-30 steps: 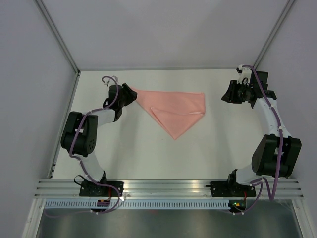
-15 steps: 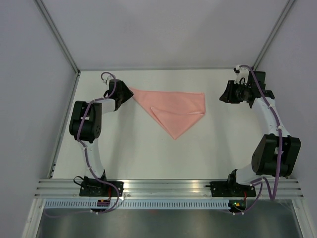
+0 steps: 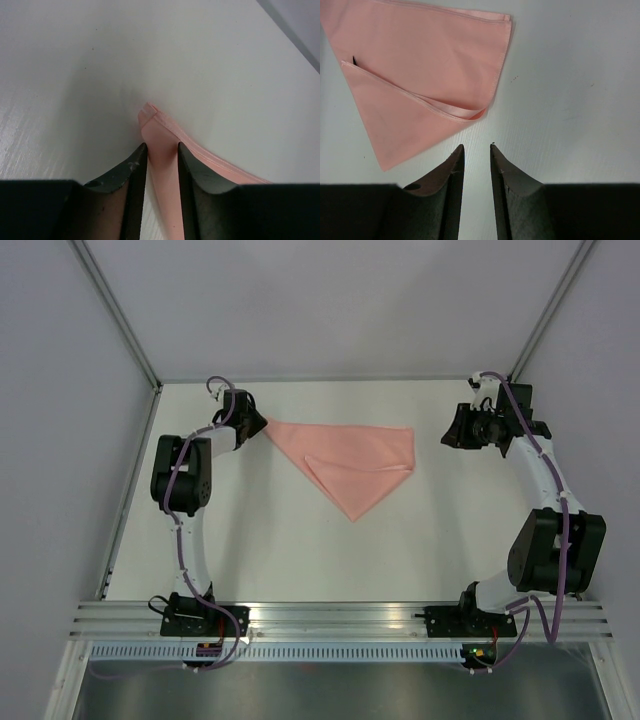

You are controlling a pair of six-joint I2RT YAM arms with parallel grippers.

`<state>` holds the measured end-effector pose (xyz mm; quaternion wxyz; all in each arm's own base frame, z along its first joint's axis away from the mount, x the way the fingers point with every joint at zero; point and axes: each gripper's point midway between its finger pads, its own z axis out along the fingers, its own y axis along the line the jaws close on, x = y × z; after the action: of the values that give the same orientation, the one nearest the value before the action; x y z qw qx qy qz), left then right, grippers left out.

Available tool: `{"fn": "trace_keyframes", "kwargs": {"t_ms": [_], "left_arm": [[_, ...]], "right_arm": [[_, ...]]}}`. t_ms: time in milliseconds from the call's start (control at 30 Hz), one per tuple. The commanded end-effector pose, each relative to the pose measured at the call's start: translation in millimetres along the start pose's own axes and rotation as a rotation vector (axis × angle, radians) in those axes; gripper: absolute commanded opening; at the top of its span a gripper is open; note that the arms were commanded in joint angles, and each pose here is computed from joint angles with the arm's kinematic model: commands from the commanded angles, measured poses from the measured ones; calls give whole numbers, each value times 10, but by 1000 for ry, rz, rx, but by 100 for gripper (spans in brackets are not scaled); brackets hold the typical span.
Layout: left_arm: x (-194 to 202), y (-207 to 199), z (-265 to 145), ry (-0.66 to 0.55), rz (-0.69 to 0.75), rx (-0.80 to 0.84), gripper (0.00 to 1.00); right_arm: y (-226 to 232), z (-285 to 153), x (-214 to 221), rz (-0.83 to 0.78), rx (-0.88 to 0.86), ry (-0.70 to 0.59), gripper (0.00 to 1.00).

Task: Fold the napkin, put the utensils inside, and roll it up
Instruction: Fold the napkin at the center of the board.

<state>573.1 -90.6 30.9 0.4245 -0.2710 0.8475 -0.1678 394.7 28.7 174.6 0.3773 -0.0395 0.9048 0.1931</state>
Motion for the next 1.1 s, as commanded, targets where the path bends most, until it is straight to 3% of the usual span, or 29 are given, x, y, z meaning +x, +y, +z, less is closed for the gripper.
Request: {"fn": "trace_keyframes", "kwargs": {"t_ms": [0, 233, 367, 833, 933, 1067], "left_arm": [[-35, -10, 54, 19, -39, -6, 34], [-69, -85, 11, 28, -28, 44, 10], [-166, -171, -135, -17, -8, 93, 3], [-433, -248, -796, -201, -12, 216, 2], [-375, -460, -938, -187, 47, 356, 2], [-261, -980, -1226, -179, 169, 692, 2]], "right_arm": [[22, 22, -48, -24, -4, -11, 33], [43, 41, -48, -32, -2, -7, 32], [64, 60, -47, -41, -4, -4, 31], [204, 138, 41, -82, -31, 41, 31], [240, 164, 56, -96, -33, 50, 31], [287, 205, 72, -114, -34, 62, 30]]}}
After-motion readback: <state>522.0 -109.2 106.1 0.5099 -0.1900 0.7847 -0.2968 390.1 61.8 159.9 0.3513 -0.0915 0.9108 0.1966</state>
